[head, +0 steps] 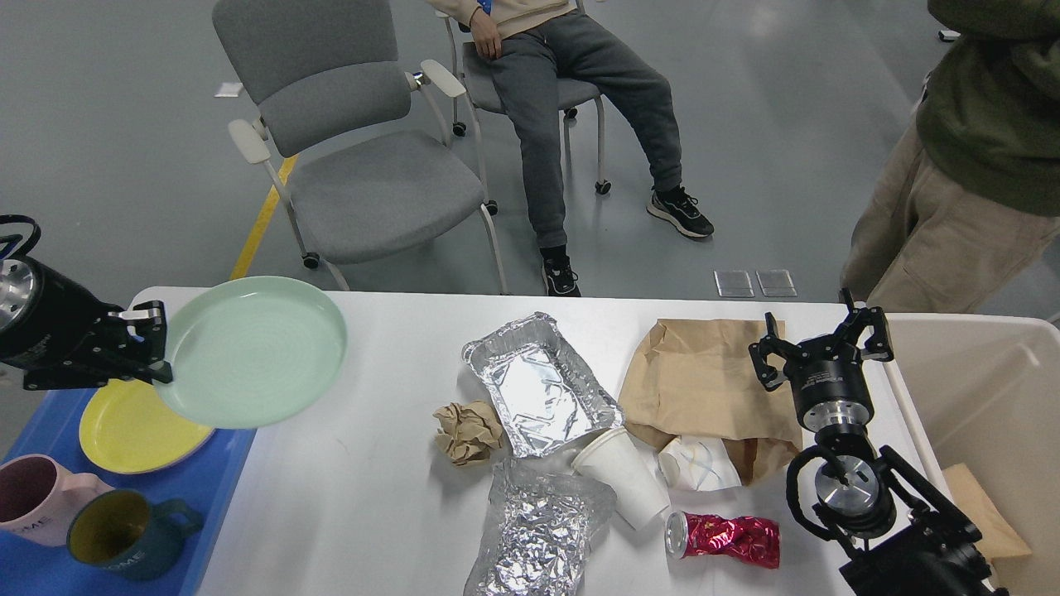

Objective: Tidy desktop
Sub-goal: 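Lay the pale green saucer onto the yellow plate on the tray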

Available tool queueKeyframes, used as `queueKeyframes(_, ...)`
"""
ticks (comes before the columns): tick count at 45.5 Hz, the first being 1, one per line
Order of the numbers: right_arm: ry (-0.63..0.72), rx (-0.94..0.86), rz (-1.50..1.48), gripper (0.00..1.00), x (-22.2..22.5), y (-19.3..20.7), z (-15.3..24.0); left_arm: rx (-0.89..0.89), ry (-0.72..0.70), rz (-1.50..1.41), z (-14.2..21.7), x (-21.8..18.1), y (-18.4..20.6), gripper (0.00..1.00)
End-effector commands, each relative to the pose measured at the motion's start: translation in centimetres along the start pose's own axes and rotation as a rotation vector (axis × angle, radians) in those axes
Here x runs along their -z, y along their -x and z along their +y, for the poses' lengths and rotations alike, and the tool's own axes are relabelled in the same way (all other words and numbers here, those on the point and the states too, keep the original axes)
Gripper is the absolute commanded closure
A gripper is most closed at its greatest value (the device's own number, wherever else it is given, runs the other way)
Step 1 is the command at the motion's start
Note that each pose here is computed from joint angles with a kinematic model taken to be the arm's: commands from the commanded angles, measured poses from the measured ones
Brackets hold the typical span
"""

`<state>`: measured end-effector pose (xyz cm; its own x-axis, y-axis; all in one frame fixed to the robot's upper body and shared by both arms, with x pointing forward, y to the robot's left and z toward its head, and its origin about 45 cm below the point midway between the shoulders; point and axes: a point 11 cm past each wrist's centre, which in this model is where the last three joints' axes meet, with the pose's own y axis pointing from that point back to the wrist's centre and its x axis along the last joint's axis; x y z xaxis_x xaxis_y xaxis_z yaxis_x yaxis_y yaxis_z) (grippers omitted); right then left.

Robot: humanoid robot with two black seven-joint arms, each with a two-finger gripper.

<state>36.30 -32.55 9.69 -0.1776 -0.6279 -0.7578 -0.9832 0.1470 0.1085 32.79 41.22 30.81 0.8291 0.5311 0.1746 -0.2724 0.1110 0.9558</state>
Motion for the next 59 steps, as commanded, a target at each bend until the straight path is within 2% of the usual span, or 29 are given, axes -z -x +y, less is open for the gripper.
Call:
queueKeyframes(1,0.000,0.001,-0.001,0.00,0.0,0.0,0.0,-0.087,-0.044,0.080,-1.6,4.0,-3.3,1.00)
queueKeyframes(6,0.000,-0.001,-0.001,0.00,0.0,0.0,0.0,-0.161,-0.104,0.120,-3.6,8.1,-5.6,1.00)
queueKeyframes(14,0.000,-0.001,0.000,0.00,0.0,0.0,0.0,-0.209,-0.151,0.197,-7.3,12.0,-6.1,1.00)
queueKeyframes(26,0.000,0.001,-0.001,0.00,0.0,0.0,0.0,-0.339,-0.264,0.315,-11.2,15.7,-6.0,1.00)
queueKeyframes(34,0.001,0.000,0.001,0.00,0.0,0.0,0.0,-0.333,-0.303,0.282,-13.1,15.7,-5.0,1.00)
queueKeyframes(49,0.000,0.000,0.001,0.00,0.0,0.0,0.0,-0.302,-0.291,0.275,-13.6,15.0,-4.6,1.00)
queueKeyframes(53,0.000,0.000,0.001,0.00,0.0,0.0,0.0,-0.279,-0.287,0.276,-13.8,14.9,-4.2,0.96)
queueKeyframes(55,0.000,0.001,-0.001,0.00,0.0,0.0,0.0,-0.271,-0.282,0.277,-13.8,14.8,-4.2,0.91)
queueKeyframes(59,0.001,0.000,0.001,0.00,0.0,0.0,0.0,-0.268,-0.274,0.283,-13.8,14.7,-4.2,0.67)
